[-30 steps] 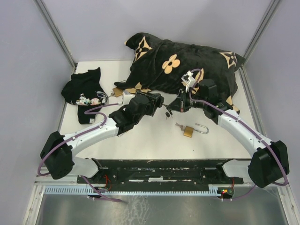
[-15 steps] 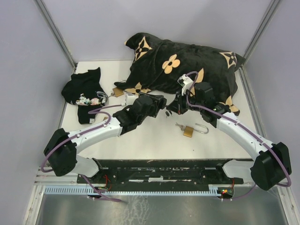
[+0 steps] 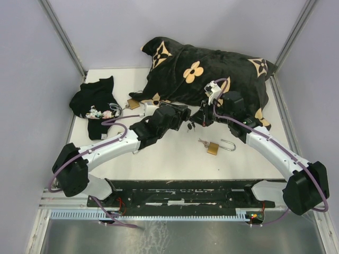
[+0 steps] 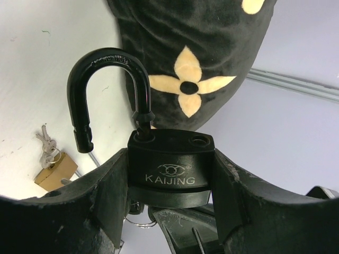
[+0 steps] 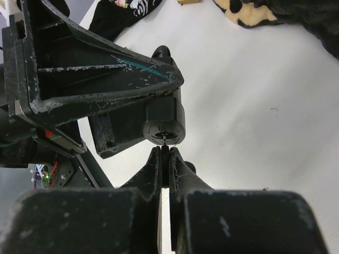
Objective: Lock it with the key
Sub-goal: Lock the lock.
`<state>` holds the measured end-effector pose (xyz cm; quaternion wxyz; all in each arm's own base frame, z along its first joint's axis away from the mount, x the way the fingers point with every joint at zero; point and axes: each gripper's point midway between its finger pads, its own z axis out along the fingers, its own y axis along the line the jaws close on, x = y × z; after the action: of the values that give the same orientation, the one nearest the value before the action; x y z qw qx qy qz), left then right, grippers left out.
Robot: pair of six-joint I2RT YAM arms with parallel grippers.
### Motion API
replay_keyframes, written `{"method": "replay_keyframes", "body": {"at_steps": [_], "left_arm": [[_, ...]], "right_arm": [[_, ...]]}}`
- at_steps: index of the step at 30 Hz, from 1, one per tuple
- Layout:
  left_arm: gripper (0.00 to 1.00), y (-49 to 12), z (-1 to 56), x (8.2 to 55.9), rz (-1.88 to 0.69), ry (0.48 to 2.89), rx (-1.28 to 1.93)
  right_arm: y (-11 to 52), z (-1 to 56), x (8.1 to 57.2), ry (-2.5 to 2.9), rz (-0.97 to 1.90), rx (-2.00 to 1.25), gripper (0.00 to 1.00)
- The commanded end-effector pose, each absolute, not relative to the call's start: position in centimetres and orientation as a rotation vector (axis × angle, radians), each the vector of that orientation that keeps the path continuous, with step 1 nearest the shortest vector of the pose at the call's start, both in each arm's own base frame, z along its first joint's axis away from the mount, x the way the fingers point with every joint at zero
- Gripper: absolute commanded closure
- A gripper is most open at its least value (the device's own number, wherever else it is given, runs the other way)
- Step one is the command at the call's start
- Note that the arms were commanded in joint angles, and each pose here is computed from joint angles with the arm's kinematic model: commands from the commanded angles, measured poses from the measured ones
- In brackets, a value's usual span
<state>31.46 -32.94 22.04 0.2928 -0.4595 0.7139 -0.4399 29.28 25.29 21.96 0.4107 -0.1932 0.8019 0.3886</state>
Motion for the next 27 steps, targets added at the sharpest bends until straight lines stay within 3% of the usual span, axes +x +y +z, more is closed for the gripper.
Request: {"method": "replay_keyframes", "body": {"at_steps": [1,6,17,19,23,27], "left_arm": [[0.97,-38.6,26.2,28.1,-1.400,1.989,-1.039],[0.97,-40.2,25.2,26.5,-1.396,2.056,-0.979],[0.95,-41.1,27.0,25.6,-1.345,2.066,-0.804],[0.90,-40.3,27.5,25.8,-1.335,2.035,-0.808],[0.54,-38.6,28.7,25.7,-1.341,1.963,-0.816],[0.39,-37.3,29.5,25.7,-1.348,1.914,-0.816]], "right_arm": [[25.6,26.5,32.5,1.812,0.952,-0.444,0.99],[24.5,26.9,33.4,1.799,0.909,-0.448,0.98],[23.6,30.3,33.7,1.697,1.175,-0.355,0.98],[23.6,31.0,33.4,1.678,1.193,-0.354,0.98],[23.4,31.7,33.0,1.655,1.218,-0.349,0.98],[23.3,32.4,32.7,1.637,1.252,-0.340,0.98]]}}
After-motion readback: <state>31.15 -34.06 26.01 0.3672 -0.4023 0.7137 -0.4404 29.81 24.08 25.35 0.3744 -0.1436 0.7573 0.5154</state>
